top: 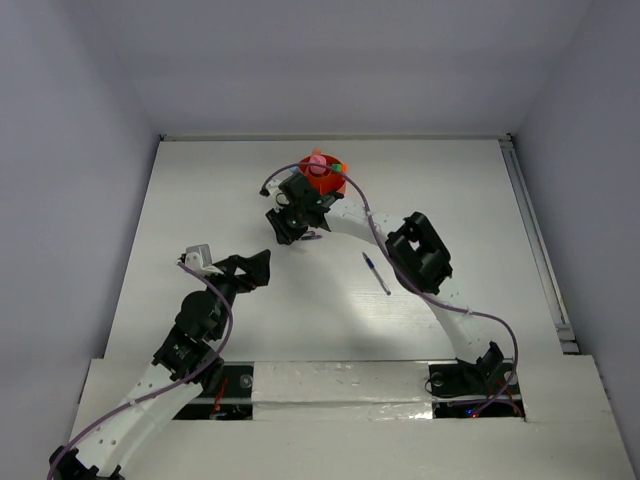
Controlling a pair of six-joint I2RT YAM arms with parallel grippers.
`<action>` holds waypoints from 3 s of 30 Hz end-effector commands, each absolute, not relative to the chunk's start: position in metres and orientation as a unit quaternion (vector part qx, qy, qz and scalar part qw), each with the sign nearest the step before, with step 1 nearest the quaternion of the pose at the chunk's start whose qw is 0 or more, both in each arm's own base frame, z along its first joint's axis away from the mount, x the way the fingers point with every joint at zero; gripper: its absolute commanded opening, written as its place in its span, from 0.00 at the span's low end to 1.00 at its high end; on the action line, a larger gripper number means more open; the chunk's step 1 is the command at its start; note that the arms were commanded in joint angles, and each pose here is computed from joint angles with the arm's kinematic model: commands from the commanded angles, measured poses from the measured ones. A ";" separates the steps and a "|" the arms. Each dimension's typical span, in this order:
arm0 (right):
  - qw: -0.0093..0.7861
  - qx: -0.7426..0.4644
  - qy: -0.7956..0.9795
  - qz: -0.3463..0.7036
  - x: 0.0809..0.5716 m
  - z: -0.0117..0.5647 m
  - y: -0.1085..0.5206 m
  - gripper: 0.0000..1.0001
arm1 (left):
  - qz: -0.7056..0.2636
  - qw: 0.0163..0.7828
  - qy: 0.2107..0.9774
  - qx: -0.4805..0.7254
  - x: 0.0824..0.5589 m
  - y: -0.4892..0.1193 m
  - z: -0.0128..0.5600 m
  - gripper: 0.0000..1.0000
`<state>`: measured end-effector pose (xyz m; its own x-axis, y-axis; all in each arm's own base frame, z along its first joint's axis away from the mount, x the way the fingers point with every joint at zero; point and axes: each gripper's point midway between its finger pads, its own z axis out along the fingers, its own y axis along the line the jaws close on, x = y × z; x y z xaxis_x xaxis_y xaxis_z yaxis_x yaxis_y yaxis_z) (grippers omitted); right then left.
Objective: Sort the stationery into containers
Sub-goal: Move the pen to the center of the board.
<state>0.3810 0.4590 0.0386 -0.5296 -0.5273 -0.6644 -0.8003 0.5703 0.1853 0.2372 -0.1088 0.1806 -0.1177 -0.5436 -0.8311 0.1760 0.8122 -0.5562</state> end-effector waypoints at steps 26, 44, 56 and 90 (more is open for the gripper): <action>0.300 -0.471 0.793 0.243 0.352 0.064 0.443 0.38 | -0.309 0.662 0.671 -0.126 0.234 -0.115 0.200 0.97; 0.385 -0.137 0.875 0.262 0.341 0.108 0.383 0.03 | -0.334 0.661 0.662 -0.114 0.228 -0.121 0.208 0.97; 0.335 -0.066 0.908 0.245 0.357 0.056 0.380 0.66 | -0.349 0.659 0.658 -0.109 0.224 -0.124 0.209 0.97; 0.435 -0.071 0.850 0.289 0.335 0.156 0.333 0.48 | -0.250 0.576 0.775 -0.068 0.282 -0.163 0.169 0.52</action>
<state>0.3382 0.3340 0.1080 -0.6957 0.0699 -0.7150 -0.3116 0.8673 0.3881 0.2616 -0.1552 0.1289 -0.4165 -0.3870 -0.8227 0.1386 0.8673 -0.4781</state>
